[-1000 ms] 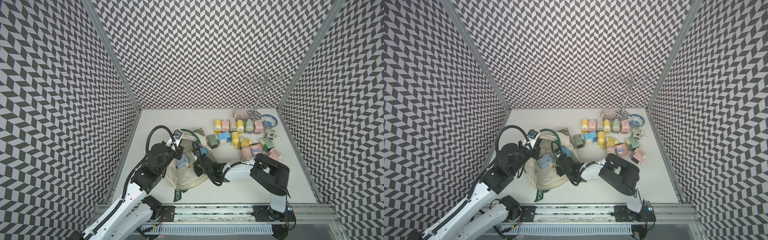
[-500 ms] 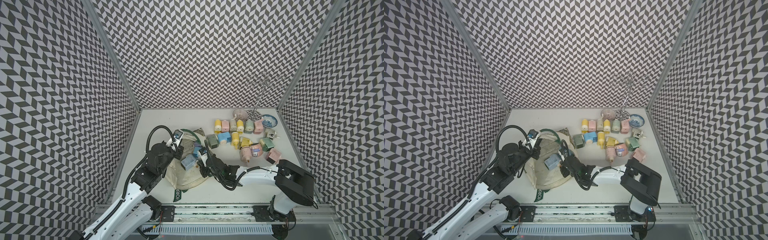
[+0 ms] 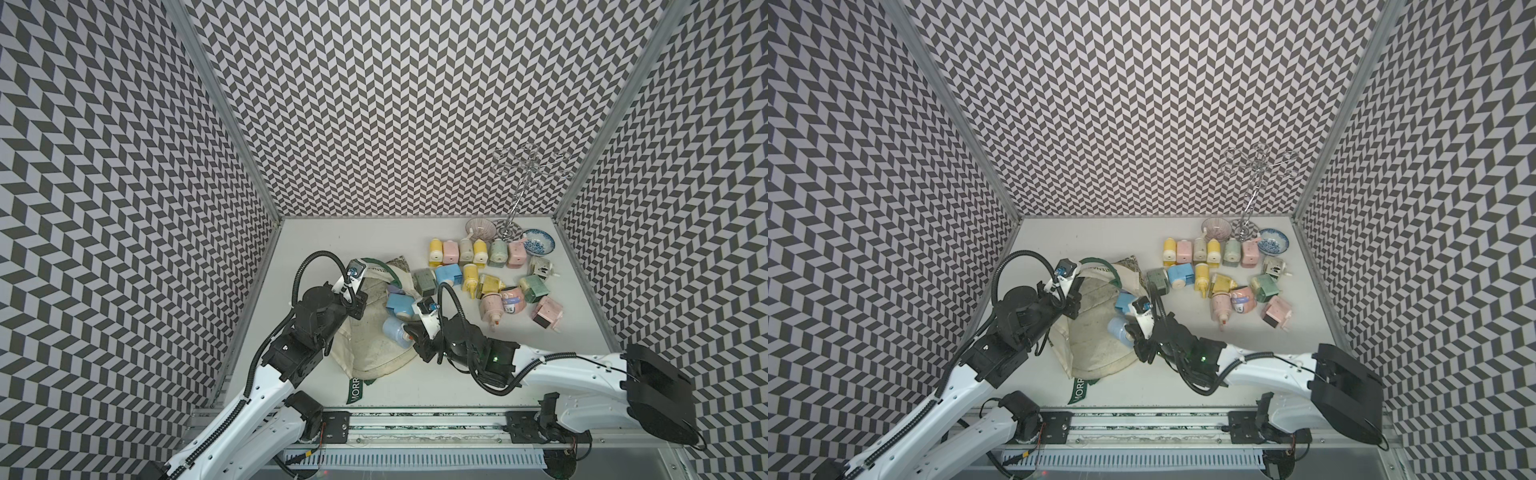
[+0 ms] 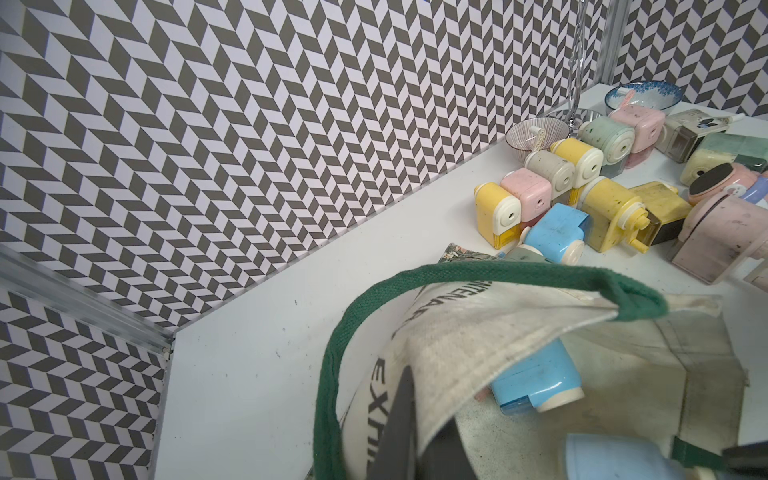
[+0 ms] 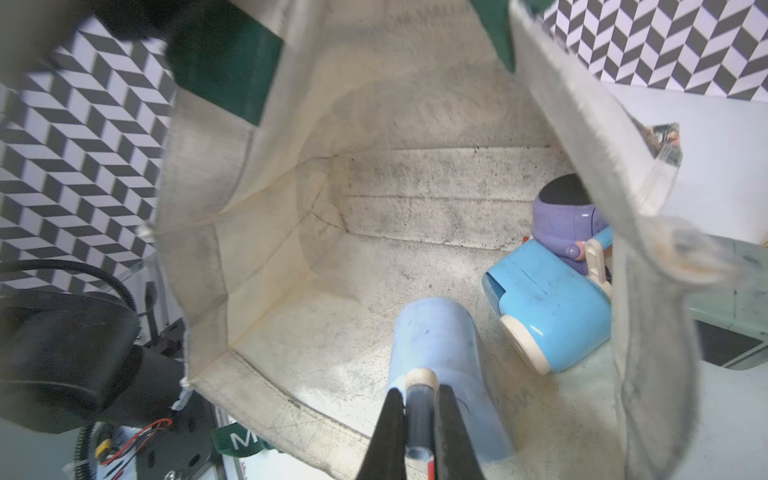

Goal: Take out the pencil sharpeners from the tote bags
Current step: Pick up the pencil sharpener from the canvas bag, then place the pencil sharpener at the center of the board.

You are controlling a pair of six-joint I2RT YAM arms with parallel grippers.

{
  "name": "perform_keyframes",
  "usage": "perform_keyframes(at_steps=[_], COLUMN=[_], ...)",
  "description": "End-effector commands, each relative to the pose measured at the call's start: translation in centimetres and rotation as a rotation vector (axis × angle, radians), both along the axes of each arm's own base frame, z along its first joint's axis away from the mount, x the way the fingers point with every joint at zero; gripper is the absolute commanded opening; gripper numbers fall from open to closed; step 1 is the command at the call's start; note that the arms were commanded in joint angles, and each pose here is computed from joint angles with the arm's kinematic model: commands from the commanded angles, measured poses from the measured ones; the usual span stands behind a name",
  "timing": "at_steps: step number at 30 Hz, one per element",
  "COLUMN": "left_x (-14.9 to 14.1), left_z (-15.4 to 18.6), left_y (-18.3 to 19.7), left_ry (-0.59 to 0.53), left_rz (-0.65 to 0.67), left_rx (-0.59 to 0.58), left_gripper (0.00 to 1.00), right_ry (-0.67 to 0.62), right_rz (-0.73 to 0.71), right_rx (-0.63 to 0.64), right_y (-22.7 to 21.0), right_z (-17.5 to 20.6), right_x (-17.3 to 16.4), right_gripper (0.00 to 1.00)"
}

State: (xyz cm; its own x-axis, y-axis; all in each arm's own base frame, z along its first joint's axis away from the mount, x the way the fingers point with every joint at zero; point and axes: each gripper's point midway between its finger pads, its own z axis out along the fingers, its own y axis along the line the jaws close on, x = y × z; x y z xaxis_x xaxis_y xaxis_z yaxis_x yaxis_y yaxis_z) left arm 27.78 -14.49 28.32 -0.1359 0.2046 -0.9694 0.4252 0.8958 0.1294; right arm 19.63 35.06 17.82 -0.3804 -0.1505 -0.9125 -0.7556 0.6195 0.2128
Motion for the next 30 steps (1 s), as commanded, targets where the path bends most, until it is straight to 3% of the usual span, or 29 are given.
perform_keyframes(at_steps=[1, 11, 18, 30], left_x=[-0.1, -0.1, -0.1, -0.1], left_z=[4.4, 4.5, 4.4, 4.3], left_y=[-0.1, -0.1, -0.1, -0.2], left_ry=[-0.111, -0.112, -0.11, -0.105], left_rz=[-0.007, -0.003, -0.003, -0.009], left_rx=[-0.065, -0.064, -0.062, -0.063], left_gripper=[0.0, 0.0, 0.0, 0.0], right_ry=[-0.068, -0.157, -0.226, -0.186], right_rz=[0.055, 0.02, -0.148, -0.427], right_rx=[0.109, 0.207, 0.251, 0.24], right_y=[0.0, -3.3, -7.4, -13.6], right_z=[3.8, 9.5, 12.8, 13.0], right_x=[-1.1, -1.9, -0.5, 3.7], right_gripper=[0.0, 0.0, 0.0, 0.0])
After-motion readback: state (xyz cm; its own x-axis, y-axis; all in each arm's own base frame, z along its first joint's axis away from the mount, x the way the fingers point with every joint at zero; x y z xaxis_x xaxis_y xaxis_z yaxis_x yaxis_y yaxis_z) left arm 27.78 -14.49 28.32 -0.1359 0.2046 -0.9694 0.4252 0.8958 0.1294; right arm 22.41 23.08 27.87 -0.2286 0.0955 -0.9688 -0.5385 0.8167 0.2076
